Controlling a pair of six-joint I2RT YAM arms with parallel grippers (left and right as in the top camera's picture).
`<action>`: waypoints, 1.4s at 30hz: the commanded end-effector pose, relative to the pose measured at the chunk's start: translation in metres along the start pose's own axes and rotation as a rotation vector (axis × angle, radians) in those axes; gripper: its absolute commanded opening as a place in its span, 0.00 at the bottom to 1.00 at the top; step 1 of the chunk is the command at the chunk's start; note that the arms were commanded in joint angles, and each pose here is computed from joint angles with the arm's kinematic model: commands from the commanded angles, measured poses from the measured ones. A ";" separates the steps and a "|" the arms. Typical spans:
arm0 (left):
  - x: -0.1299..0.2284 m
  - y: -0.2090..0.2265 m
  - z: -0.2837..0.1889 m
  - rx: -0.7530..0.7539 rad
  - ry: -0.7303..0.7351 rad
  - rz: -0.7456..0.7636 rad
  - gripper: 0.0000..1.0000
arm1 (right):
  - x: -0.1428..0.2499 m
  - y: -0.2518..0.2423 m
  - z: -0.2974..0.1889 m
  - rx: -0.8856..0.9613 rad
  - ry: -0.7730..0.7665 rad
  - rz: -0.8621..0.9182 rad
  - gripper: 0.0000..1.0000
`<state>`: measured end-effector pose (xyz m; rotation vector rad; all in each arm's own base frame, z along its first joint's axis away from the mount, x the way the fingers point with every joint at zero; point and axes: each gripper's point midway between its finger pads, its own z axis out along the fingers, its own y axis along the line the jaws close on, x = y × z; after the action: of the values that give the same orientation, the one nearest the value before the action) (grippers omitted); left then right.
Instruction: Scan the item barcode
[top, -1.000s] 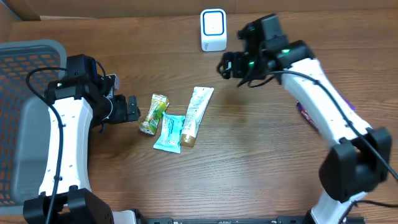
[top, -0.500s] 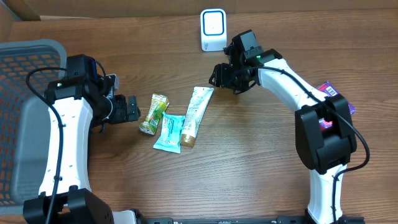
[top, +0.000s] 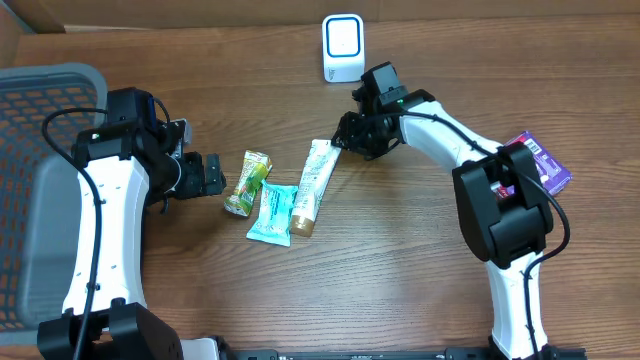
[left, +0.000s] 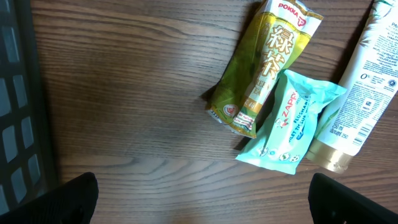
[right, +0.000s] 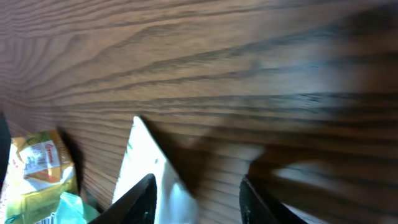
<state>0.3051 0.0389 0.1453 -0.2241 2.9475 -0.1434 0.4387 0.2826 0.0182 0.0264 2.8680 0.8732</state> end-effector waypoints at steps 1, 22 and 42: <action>-0.002 0.000 0.000 0.006 -0.002 0.012 0.99 | 0.006 0.008 0.006 -0.011 0.008 -0.017 0.39; -0.002 0.000 0.000 0.006 -0.002 0.012 0.99 | 0.028 -0.102 -0.103 0.318 0.106 0.301 0.11; -0.002 0.000 0.000 0.006 -0.002 0.012 1.00 | 0.081 -0.009 -0.155 0.266 0.378 -0.093 0.24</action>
<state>0.3051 0.0389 0.1453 -0.2241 2.9475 -0.1434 0.3532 0.1564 0.1163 -0.0609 3.3187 0.4414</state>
